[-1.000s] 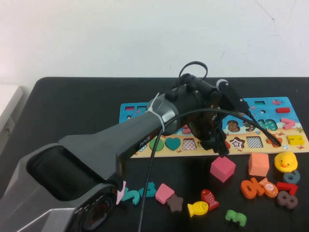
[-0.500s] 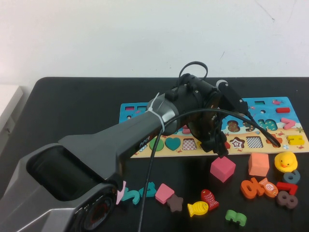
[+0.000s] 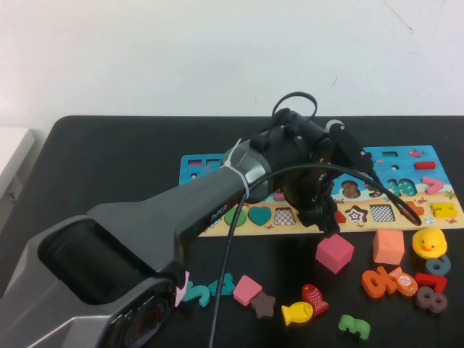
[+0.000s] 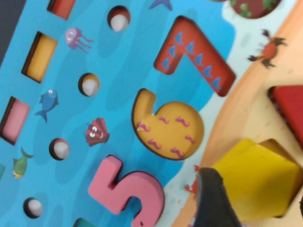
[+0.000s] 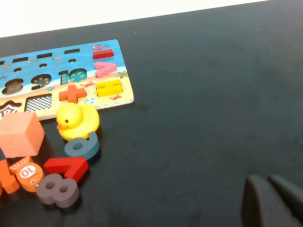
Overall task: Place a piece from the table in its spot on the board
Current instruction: Place the "Pentagon" into the hole of the Pentagon
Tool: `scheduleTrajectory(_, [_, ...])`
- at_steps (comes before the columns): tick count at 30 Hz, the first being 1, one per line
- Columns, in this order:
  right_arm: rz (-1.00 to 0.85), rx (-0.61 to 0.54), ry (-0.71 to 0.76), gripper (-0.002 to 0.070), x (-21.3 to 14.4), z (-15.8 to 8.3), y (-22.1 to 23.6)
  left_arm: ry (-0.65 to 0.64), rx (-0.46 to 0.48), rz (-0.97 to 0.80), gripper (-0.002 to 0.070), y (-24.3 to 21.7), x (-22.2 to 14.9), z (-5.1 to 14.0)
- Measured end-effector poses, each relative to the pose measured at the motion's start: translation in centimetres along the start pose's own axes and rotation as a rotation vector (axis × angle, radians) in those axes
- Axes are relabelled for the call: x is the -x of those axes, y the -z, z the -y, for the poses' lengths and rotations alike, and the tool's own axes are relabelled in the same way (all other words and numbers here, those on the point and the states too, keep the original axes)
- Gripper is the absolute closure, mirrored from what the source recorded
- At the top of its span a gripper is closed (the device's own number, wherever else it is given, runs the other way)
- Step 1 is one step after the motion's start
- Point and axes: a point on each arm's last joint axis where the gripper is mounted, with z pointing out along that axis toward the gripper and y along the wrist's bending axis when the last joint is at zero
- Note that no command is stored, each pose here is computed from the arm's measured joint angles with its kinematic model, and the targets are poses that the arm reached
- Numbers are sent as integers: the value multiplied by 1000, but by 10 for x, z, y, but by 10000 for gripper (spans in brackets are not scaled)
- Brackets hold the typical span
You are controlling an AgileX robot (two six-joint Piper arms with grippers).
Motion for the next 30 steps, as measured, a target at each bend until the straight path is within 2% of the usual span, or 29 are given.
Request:
scheduleTrajectory(9, [0,0,0,657,0,0,0,-17,-3,17,396,14,7,8])
scheduleTrajectory(17, [0,0,0,658,0,0,0,-14,23,12,620,14,6,6])
scheduleTrajectory(19, [0,0,0,657,0,0,0,6,45,21,651,14,7,3])
scheduleTrajectory(24, [0,0,0,657,0,0,0,32,125,74,671,15,11,-6])
scheduleTrajectory(30, [0,0,0,657,0,0,0,70,155,112,675,14,11,-18])
